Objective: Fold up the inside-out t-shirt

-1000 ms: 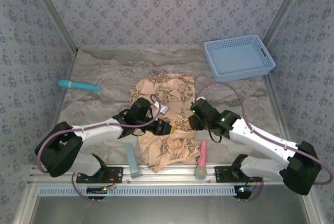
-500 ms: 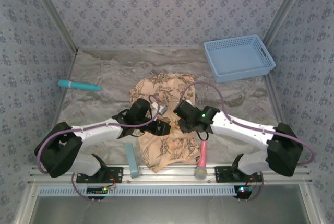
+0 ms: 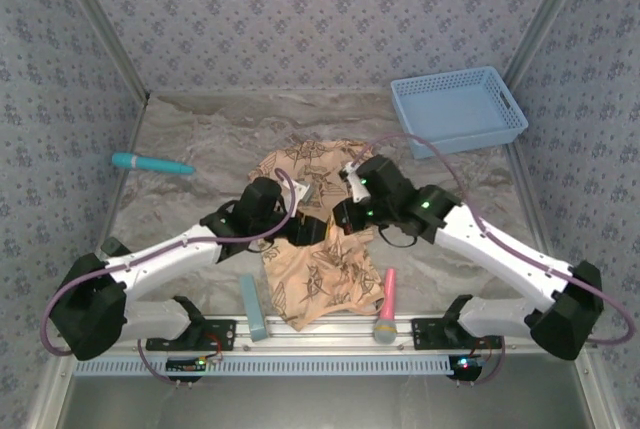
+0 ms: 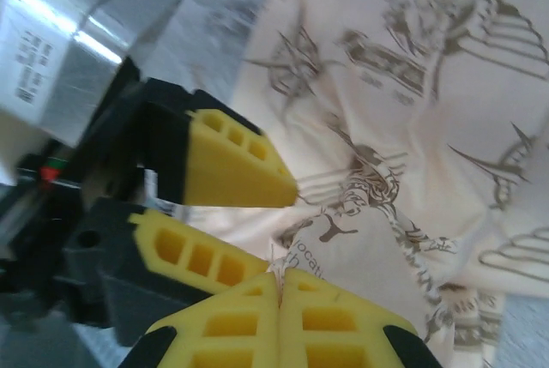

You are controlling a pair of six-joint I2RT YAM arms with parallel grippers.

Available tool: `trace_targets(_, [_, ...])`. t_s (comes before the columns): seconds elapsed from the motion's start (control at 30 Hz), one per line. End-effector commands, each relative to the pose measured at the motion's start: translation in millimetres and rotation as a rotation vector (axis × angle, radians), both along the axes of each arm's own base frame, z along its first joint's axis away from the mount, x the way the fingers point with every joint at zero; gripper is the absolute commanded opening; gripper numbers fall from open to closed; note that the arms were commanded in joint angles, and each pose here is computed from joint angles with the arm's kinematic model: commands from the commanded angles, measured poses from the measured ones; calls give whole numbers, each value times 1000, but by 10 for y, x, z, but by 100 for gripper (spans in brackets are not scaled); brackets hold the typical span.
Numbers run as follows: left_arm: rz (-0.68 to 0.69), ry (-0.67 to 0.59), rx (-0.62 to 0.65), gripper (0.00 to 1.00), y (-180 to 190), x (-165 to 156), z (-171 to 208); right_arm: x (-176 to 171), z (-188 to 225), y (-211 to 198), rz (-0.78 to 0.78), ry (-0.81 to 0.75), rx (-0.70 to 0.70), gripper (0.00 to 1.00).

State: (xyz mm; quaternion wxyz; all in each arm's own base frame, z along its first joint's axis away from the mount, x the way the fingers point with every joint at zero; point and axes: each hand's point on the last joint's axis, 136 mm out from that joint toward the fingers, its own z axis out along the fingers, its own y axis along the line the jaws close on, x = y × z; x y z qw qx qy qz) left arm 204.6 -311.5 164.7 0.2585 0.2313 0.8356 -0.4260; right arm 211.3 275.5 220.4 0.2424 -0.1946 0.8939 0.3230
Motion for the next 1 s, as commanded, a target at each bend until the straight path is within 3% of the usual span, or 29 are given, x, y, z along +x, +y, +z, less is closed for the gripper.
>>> trace_targets(0.0, [-21,-59,12,51,-28,35,36,-203,32,70,149,87,153,0])
trace_targets(0.17, [-69,-70,1,51,-107,-56,-86,-188,2,-81,155,104,220,0])
trace_targets(0.23, [-104,-62,24,51,-162,-114,-198,-105,-158,-205,95,114,175,2])
trace_targets(0.3, [-120,-40,53,48,-194,-139,-340,48,-416,-422,-27,114,66,13])
trace_targets(0.37, [-129,-3,75,45,-216,-158,-486,197,-720,-685,-145,106,-68,15])
trace_targets(0.43, [-144,38,73,44,-259,-196,-577,321,-1137,-1100,-271,92,-283,31])
trace_targets(0.5, [-153,53,68,45,-302,-218,-615,341,-1410,-1558,-391,141,-494,32])
trace_targets(0.57, [-160,63,69,45,-343,-233,-642,313,-1437,-1672,-383,169,-572,38])
trace_targets(0.7, [-165,73,91,45,-384,-206,-666,252,-1240,-1477,-354,154,-465,47])
trace_targets(0.97, [-135,84,175,45,-416,-41,-775,2,-963,-986,-313,258,-213,51])
